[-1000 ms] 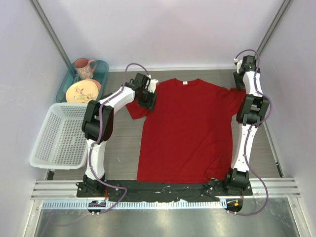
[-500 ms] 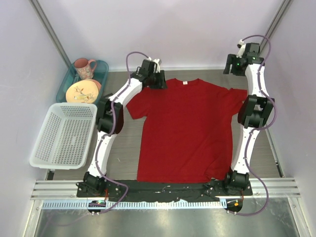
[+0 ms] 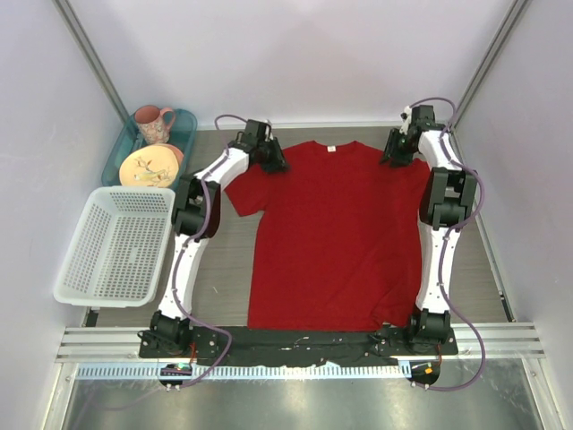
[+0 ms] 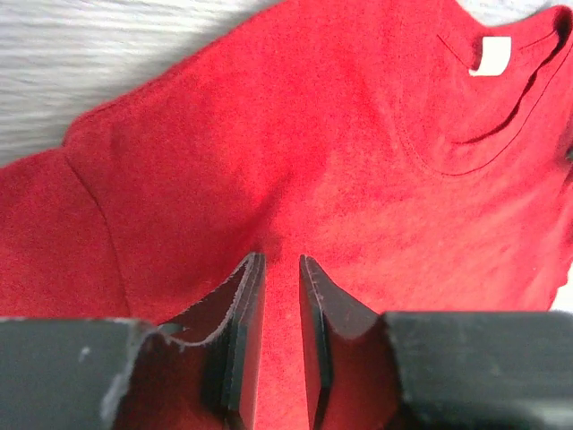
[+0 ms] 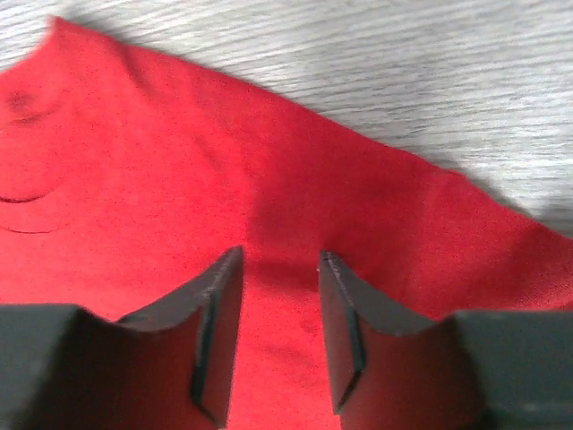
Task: Pin the brooch onto the clothing
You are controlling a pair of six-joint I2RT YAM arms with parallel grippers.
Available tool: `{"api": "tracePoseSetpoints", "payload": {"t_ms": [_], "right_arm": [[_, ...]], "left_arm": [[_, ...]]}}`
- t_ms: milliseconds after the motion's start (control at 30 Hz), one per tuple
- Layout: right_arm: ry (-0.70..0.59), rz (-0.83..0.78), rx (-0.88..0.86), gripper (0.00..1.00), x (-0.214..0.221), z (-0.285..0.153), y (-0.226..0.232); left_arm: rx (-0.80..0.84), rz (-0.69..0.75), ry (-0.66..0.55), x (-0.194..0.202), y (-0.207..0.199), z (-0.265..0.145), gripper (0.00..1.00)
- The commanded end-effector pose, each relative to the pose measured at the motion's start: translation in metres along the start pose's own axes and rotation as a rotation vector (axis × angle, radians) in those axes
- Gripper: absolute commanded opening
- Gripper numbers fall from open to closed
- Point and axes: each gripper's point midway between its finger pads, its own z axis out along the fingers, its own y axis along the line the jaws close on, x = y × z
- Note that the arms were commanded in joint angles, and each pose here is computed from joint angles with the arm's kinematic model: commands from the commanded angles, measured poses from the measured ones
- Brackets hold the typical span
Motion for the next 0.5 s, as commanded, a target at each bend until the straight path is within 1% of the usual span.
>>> {"api": "tracePoseSetpoints", "payload": {"t_ms": [0, 33, 133, 200, 333, 367, 433, 467], "right_arm": [[-0.036, 0.034, -0.019, 0.39, -0.009, 0.015, 0.002], [-0.034, 0.041, -0.016, 0.36, -0.008, 0.019, 0.002], [-0.032, 0.061, -0.027, 0.32, -0.006, 0.031, 0.003], [-0.036, 0.064, -0.032, 0.32, -0.008, 0.039, 0.003], [-0.071, 0.041, -0.030, 0.32, -0.019, 0.050, 0.005], [-0.095, 0.024, -0.032, 0.32, -0.028, 0.050, 0.007], [-0.130, -0.021, -0.024, 0.38, -0.039, 0.050, 0.006], [-0.172, -0.048, -0.029, 0.42, -0.055, 0.041, 0.011]], "left_arm": [[-0.089, -0.116, -0.024, -0.018, 0.053, -0.007, 0.25], [-0.092, -0.124, -0.023, -0.019, 0.056, -0.007, 0.24], [-0.076, -0.152, -0.013, -0.022, 0.064, -0.006, 0.24], [-0.068, -0.156, 0.004, -0.018, 0.068, -0.002, 0.24], [-0.057, -0.136, -0.010, -0.025, 0.070, 0.005, 0.26], [-0.057, -0.130, -0.015, -0.027, 0.071, 0.007, 0.27], [-0.050, -0.113, -0.025, -0.031, 0.069, 0.008, 0.30], [-0.045, -0.103, -0.032, -0.034, 0.068, 0.006, 0.32]]}}
